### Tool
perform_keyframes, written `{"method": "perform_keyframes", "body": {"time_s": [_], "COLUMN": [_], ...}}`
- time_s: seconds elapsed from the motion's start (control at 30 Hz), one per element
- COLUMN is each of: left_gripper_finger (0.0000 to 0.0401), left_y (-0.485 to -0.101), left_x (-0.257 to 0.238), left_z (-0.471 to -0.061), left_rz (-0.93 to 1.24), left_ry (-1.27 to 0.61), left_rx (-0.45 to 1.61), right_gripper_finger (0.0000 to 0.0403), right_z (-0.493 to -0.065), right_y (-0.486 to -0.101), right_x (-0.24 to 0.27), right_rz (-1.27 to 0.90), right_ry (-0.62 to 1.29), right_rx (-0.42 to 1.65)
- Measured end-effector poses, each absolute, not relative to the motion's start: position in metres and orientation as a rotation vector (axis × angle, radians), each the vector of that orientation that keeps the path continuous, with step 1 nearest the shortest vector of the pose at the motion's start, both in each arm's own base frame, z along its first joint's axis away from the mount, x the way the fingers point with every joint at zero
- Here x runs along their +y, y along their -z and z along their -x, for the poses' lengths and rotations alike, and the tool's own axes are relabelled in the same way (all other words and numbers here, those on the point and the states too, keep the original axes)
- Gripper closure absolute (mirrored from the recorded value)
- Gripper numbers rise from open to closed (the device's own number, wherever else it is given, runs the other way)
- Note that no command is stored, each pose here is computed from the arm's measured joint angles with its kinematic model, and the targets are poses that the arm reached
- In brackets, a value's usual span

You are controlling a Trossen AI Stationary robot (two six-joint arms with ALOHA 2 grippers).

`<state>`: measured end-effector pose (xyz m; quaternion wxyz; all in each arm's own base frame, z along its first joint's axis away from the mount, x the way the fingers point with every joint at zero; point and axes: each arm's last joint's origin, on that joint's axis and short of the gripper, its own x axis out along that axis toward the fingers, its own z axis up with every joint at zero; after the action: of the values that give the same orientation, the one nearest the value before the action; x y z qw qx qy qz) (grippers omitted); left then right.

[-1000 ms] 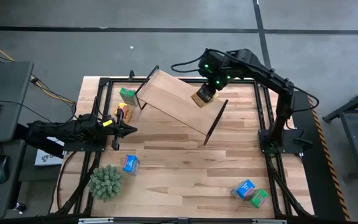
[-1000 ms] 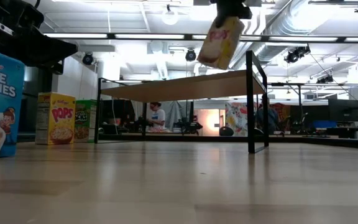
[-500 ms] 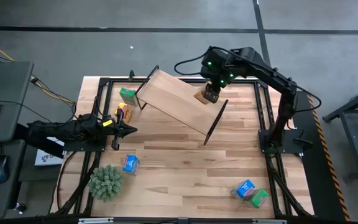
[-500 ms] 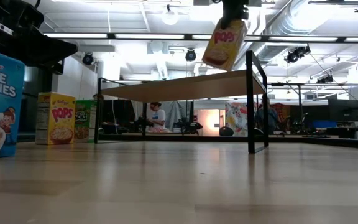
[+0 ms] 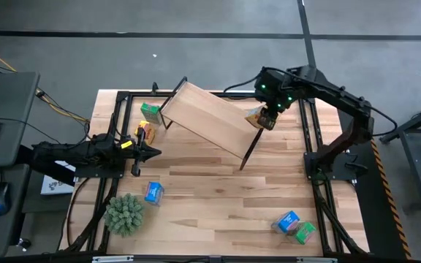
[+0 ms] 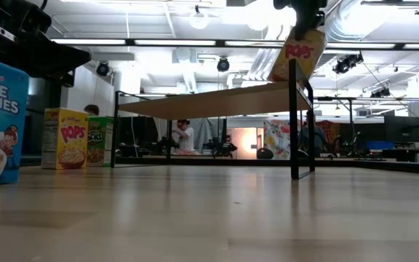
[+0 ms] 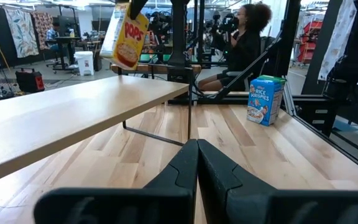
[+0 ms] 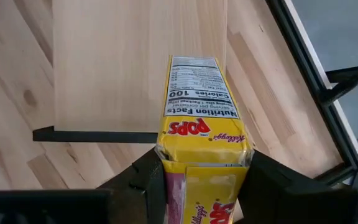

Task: Stack cereal on shelf
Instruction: Put the bottom yellow cereal box on the shelf

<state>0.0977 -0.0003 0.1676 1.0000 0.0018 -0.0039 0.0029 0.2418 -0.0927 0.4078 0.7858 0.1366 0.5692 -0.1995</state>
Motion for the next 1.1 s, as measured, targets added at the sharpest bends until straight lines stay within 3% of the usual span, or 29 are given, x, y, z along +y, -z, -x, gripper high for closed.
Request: {"method": "perform_keyframes", "body": {"time_s": [0.77,1.1], "left_gripper_finger": [0.04,0.04], "left_y": [-0.168,-0.168], "left_x": [0.0,0.0], "left_z": [-0.098,-0.098], "left_rz": [-0.004,-0.004], "left_ry": [-0.006,-0.005], "left_rx": [-0.008,-0.008], "right_gripper_finger": [0.0256,0.0199], "right_z": [-0.269,-0.272], "right_y": [-0.386,-0.385], "right_x": [-0.104,-0.105], "right_rz": [-0.32,-0.301], "right_ry": [0.468,0.498], "right_rx": [1.282,1.272]}}
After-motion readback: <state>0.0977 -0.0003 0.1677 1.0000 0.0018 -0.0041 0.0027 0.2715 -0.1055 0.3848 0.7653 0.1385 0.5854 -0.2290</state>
